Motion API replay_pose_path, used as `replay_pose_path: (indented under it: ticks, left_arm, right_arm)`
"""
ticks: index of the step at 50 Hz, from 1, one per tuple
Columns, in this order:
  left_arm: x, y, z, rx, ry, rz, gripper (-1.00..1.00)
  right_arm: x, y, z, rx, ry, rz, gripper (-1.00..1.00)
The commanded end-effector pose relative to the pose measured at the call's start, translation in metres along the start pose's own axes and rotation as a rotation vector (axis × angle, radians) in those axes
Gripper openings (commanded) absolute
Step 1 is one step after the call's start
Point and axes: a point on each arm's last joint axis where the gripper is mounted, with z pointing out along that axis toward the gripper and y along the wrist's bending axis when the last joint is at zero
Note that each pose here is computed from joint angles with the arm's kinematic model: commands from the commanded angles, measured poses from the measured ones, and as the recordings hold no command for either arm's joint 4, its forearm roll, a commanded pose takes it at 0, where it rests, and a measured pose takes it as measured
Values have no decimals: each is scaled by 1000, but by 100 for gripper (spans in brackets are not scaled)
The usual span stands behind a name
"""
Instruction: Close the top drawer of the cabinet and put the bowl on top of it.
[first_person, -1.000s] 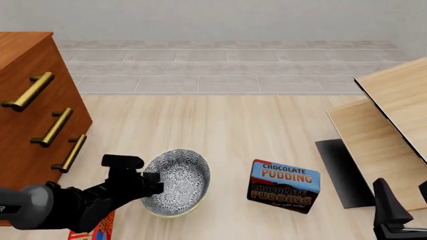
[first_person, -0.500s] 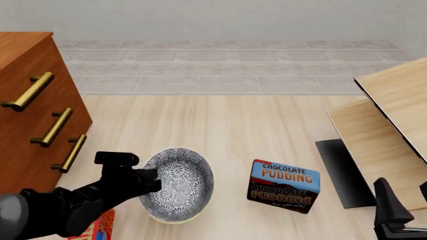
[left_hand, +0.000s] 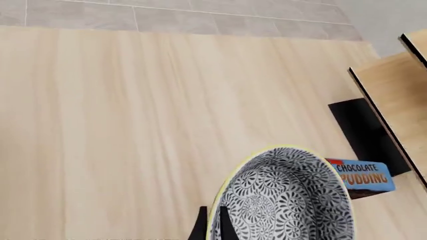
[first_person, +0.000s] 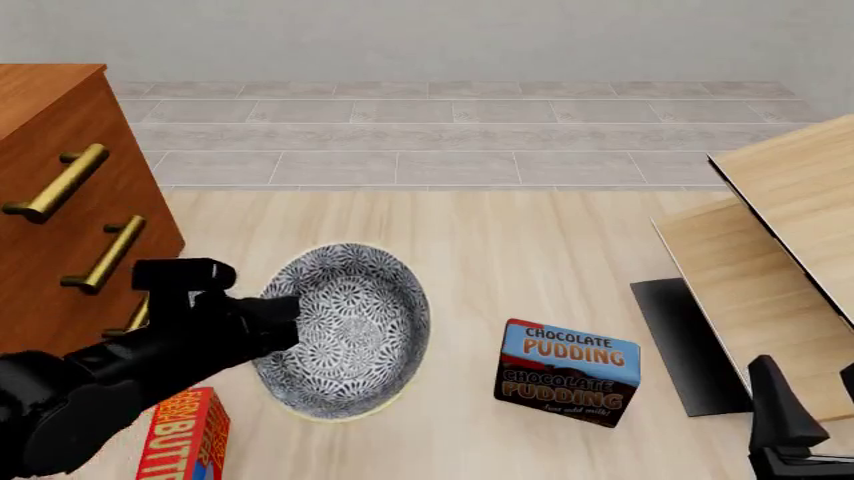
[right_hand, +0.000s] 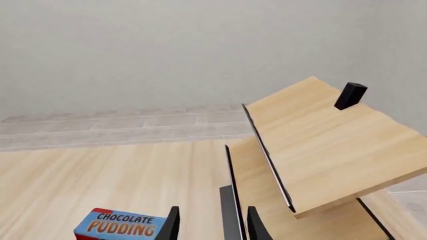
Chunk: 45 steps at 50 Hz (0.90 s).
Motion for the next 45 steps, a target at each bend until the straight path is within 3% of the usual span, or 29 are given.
replay_pose_path:
  ticks: [1, 8, 13, 18, 25, 41, 45]
  left_arm:
    - [-25, -6, -28, -6, -25, -64, -100]
    - [-37, -7, -42, -31, -8, -105, -100]
    - [-57, 0, -56, -87, -33, -29, -100]
    - [-67, 5, -65, -131, -24, -85, -100]
    - [-83, 7, -80, -177, -20, -86, -100]
    - [-118, 24, -119, -326, -98, -277, -100]
    - [-132, 15, -125, -294, -114, -290, -100]
  right_arm:
    - [1, 0, 0, -3, 0, -2, 100]
    - [1, 0, 0, -6, 3, -6, 100]
    - [0, 1, 0, -11, 4, -9, 100]
    - [0, 1, 0, -13, 6, -9, 100]
    - [2, 1, 0, -14, 7, -10, 100]
    - [1, 1, 0, -14, 8, -10, 100]
    - [0, 1, 0, -15, 7, -11, 100]
